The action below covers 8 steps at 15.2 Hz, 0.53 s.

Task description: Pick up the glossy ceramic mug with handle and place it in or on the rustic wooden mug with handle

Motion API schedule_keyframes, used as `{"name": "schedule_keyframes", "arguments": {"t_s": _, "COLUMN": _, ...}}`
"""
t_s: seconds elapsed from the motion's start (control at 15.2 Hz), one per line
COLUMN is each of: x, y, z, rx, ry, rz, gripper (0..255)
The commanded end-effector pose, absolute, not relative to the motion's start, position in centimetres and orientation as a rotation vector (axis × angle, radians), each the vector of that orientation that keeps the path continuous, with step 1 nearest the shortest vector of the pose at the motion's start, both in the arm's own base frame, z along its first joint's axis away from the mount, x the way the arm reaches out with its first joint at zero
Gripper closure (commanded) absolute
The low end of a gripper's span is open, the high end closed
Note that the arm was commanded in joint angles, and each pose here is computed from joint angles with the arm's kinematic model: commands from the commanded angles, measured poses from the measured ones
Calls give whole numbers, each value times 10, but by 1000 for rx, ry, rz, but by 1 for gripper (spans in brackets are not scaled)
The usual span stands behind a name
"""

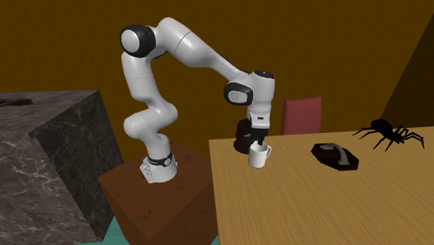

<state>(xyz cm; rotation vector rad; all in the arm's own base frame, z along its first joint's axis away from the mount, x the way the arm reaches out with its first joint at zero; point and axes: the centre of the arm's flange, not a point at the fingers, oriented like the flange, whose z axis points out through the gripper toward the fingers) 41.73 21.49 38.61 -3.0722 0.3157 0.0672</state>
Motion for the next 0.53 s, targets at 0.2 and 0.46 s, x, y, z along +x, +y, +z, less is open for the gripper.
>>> {"name": "schedule_keyframes", "arguments": {"t_s": 0.2, "x": 418, "y": 218, "z": 358, "rx": -3071, "ry": 320, "rz": 65, "gripper": 0}}
{"name": "schedule_keyframes", "arguments": {"t_s": 0.46, "x": 417, "y": 219, "z": 349, "rx": -3071, "ry": 319, "rz": 65, "gripper": 0}}
